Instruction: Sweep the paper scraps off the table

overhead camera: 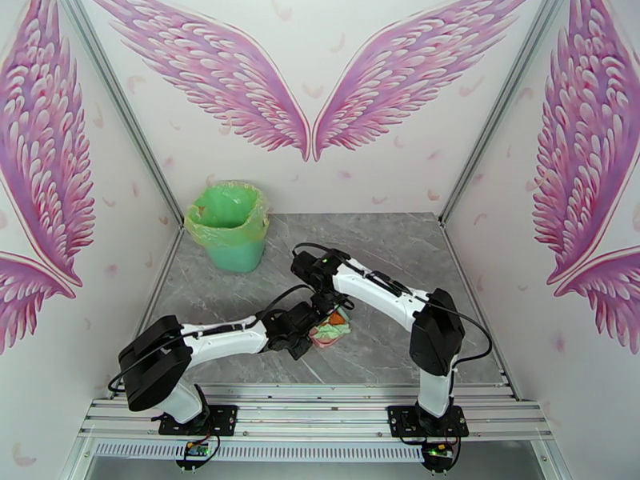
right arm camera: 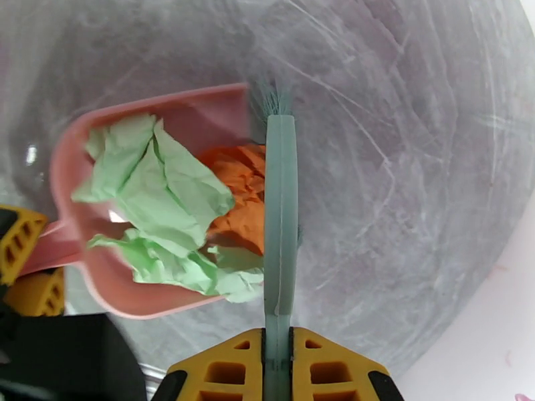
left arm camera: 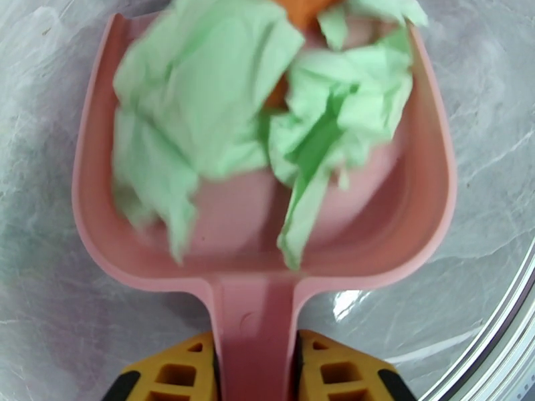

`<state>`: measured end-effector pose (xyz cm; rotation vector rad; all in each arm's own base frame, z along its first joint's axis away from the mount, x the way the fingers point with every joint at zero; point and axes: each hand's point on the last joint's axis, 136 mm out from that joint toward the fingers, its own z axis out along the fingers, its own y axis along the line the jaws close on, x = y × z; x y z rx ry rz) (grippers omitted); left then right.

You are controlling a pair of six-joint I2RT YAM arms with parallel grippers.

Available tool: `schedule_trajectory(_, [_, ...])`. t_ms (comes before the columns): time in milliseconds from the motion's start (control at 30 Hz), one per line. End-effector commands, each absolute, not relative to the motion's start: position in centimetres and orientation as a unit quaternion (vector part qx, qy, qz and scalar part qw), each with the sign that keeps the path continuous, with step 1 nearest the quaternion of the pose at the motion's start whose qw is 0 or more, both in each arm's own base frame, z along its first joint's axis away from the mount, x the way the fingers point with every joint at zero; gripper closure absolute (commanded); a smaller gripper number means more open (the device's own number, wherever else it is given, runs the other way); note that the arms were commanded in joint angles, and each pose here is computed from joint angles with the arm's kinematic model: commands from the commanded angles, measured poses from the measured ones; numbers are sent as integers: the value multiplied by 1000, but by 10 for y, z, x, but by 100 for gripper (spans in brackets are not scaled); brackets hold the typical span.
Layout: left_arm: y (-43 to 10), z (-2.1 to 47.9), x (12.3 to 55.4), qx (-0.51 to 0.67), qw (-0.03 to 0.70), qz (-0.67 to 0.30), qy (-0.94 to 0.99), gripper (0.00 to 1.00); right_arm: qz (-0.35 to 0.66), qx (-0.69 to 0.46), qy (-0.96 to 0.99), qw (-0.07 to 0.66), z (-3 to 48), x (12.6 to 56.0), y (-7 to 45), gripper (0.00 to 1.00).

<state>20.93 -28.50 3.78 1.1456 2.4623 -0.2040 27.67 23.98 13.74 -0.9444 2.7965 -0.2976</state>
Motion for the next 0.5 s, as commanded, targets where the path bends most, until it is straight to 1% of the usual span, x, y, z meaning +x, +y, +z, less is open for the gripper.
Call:
schedule_trajectory(0, [-296, 41, 215, 406, 227, -96, 880, 100, -49, -302, 947, 97, 149, 264, 253, 100])
schedule_trajectory(233, [-292, 42, 212, 399, 241, -106, 878, 100, -69, -279, 948, 134, 182, 266, 231, 100])
schedule_trajectory(467, [-288, 49, 210, 389, 261, -121, 875, 100, -88, -218, 948, 217, 247, 276, 187, 100])
